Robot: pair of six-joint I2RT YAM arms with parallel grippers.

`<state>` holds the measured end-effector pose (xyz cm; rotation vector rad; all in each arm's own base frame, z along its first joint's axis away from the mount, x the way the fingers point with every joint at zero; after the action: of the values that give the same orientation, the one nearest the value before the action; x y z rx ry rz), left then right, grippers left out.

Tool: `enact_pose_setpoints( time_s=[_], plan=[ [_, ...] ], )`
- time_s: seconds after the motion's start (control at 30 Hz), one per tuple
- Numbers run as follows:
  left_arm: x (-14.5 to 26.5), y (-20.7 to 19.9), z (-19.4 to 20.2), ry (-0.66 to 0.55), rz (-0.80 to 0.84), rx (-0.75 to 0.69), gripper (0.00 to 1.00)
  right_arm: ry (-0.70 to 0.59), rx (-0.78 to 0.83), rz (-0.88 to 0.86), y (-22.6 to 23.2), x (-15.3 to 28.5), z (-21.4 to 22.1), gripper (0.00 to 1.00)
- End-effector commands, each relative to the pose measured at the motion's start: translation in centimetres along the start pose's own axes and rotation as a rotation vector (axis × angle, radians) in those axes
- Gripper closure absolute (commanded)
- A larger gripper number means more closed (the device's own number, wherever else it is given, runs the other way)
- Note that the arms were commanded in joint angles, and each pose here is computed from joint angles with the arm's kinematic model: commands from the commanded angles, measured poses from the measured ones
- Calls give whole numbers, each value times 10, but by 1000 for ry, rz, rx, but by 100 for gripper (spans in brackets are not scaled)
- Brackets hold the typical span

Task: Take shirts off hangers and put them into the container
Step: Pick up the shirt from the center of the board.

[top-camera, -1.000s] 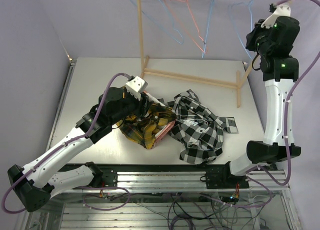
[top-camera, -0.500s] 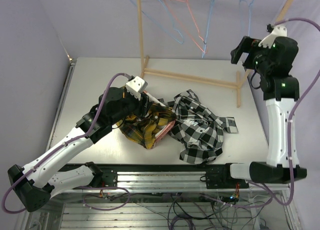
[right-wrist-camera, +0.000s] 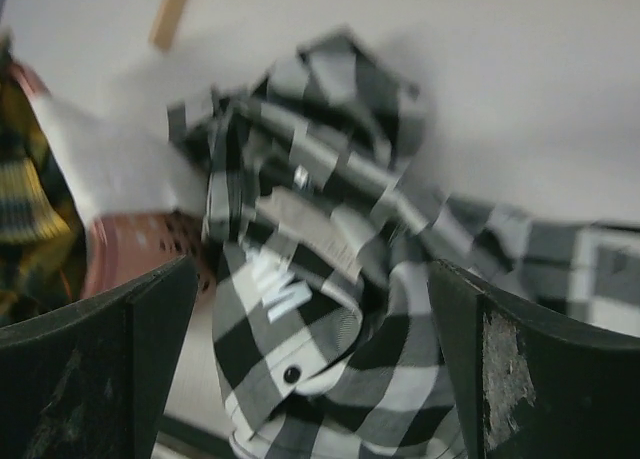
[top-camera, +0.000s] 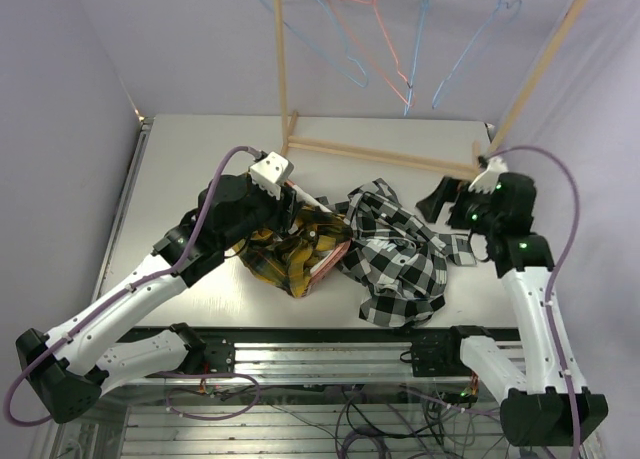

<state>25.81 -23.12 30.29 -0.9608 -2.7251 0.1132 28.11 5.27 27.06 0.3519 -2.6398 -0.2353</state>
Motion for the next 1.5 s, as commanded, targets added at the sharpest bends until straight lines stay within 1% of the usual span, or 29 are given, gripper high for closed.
enact_pose_setpoints(
  time_s=[0.0,0.07,0.13,0.33,0.5,0.63,0.87,1.1,1.47],
  plan=[
    [-2,7,-7,-38,-31,1,37,87,-61,-153,30,-18,53,0],
    [-4,7,-4,-25,-34,-2,38,118,-37,-106,30,-23,69,0],
    [-6,7,-3,-19,-32,-2,38,142,-24,-103,33,-28,81,0],
    [-8,8,0,-9,-37,-8,38,231,-53,-134,35,-43,116,0],
    [-7,9,-1,-13,-42,-11,38,280,-62,-89,27,-50,141,0],
    [-7,7,-1,-11,-31,-9,38,315,-73,-81,33,-56,155,0],
    [-9,3,0,-7,-9,-6,39,407,-65,-92,50,-75,201,0],
    [-8,4,0,-10,-16,-10,39,416,-54,-54,45,-86,212,0],
    [-10,3,3,5,-7,-16,40,484,-17,17,36,-99,244,0]
  ],
)
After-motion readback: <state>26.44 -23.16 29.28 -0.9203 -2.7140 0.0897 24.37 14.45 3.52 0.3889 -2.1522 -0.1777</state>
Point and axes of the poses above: each gripper's point midway between its finger pads, its own x axis back along the fingers, its own y axis along the line the jaws close on, z = x × y, the point moved 1 cm from there along x, back along the fingers, and after that the axes turned 7 degrees about x, right-handed, at the moved point
